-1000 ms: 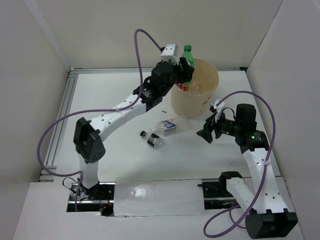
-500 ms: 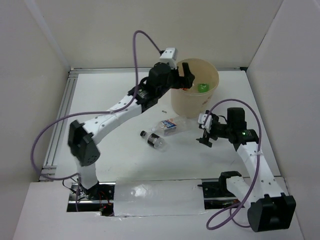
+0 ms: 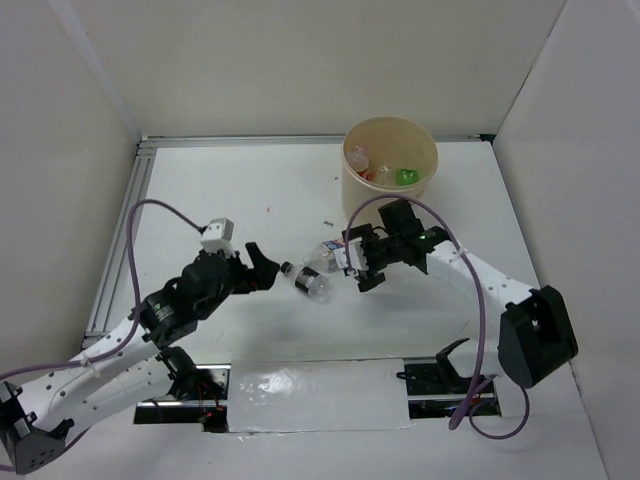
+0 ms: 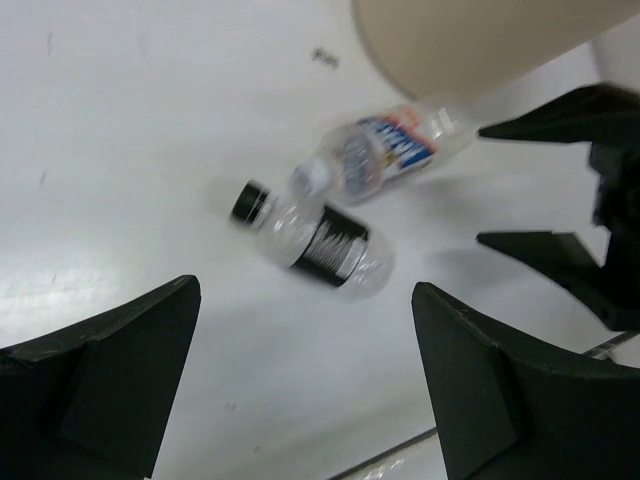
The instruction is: Put the plastic bottles in the bin
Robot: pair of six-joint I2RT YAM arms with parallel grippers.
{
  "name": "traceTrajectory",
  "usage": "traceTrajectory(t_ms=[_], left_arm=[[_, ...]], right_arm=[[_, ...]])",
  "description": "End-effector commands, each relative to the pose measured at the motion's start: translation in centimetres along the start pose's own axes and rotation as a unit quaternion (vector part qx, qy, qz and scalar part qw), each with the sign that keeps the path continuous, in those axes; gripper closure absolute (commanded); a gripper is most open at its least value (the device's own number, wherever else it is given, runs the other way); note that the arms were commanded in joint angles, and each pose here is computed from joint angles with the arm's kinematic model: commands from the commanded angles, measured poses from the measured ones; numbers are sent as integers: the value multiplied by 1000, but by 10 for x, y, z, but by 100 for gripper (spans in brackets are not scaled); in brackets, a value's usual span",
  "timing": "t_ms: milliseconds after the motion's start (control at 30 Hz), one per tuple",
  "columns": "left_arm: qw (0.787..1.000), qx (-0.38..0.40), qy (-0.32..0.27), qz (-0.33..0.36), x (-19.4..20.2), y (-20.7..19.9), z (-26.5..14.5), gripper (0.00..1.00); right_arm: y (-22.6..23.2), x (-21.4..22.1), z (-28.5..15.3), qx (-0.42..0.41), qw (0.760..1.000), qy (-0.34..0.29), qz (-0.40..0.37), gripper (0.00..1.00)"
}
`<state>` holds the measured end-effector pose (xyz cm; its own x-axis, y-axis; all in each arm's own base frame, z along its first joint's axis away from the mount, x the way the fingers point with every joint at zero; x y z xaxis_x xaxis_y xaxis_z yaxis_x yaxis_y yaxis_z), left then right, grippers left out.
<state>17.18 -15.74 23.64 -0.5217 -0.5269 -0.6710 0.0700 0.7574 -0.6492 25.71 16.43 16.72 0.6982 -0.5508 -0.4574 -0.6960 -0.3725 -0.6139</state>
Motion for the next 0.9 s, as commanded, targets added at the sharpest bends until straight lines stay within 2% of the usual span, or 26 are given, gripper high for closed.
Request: traceTrajectory(t_ms=[0,300,433,500,533,600,633,733,767,800,867], left_arm=[[998,-30,-7,-53,12,27,-20,0],[995,-46,13,-88,27,46,-34,0],[994,-37,23,-99,31,45,-37,0],[994,-34,28,-99,32,45,-38,0],[994,-34,28,-99,32,45,-38,0],[994,-32,32,-99,32,44,-38,0],[994,-32,32,-99,32,44,-38,0],[994,-29,37,-100,33,43,-39,0],[993,-27,41,-106,34,42,-39,0],[993,-27,41,-106,34,42,-39,0],[992,-12,39,-120,32,38,-42,0]], right_arm=[[-37,0,9,32,997,41,-53,1],[-49,31,63,-13,994,102,-21,1],[-32,42,80,-74,991,113,-1,1],[-29,42,85,-86,990,115,0,4],[-24,42,84,-98,988,116,6,7],[-22,37,86,-115,987,108,10,20],[-17,32,87,-127,987,99,11,34],[-32,6,78,-113,990,82,7,59],[-45,-7,70,-93,993,73,20,75],[-53,-19,68,-80,994,67,22,80],[-71,-37,60,-55,997,43,42,80]])
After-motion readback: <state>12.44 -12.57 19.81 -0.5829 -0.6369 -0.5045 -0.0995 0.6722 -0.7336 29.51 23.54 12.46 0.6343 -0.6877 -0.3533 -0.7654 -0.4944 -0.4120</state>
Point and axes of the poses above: each gripper's point midway between its finger pads, its own z axis out along the fingers, its own y axis along the line the jaws close on, x = y × z, the point moved 7 cm from there along -z, back along the fingers, and after that the axes turned 12 degrees about -z, right-handed, at the moved point
